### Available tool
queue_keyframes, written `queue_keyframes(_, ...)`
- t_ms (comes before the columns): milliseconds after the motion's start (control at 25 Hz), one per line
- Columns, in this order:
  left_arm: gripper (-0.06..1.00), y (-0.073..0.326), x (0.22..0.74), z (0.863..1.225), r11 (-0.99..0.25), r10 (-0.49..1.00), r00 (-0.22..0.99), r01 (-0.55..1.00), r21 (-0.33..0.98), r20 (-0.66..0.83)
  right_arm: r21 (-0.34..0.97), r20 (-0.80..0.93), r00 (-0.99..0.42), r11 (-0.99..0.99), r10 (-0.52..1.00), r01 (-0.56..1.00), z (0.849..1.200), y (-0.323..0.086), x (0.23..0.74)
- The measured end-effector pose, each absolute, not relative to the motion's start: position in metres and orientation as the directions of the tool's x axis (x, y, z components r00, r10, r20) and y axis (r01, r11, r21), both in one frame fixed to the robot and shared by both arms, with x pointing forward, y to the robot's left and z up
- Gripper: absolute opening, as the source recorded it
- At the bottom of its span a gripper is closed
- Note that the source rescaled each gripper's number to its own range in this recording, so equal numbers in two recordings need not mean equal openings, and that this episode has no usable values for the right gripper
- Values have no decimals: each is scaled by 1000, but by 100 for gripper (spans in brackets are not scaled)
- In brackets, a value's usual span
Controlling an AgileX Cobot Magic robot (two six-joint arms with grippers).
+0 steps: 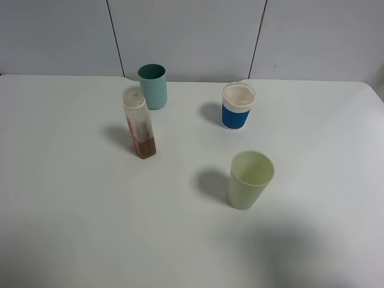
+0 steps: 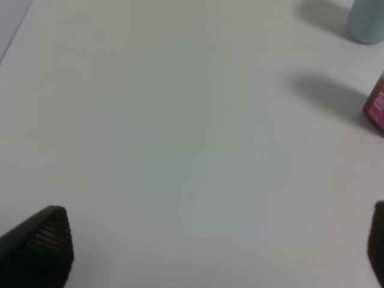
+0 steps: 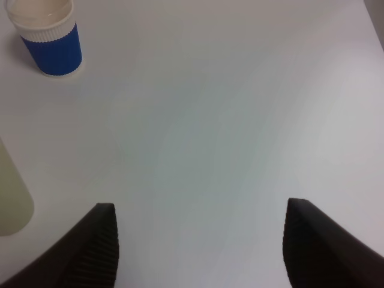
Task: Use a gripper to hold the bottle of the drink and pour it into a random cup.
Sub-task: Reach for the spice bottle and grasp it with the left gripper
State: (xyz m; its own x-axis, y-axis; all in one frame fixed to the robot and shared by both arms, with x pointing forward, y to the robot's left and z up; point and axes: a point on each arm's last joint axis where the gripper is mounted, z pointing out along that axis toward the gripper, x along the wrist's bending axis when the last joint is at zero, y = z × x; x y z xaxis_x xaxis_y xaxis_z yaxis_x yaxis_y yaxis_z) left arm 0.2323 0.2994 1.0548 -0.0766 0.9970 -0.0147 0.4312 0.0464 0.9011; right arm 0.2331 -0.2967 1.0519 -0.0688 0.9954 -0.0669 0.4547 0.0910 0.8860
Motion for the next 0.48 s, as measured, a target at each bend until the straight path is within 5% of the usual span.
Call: queue_keyframes(480, 100, 299, 232, 1055, 46, 997, -77, 431, 901, -15, 886, -67, -69, 91, 995, 455, 1052, -297, 233)
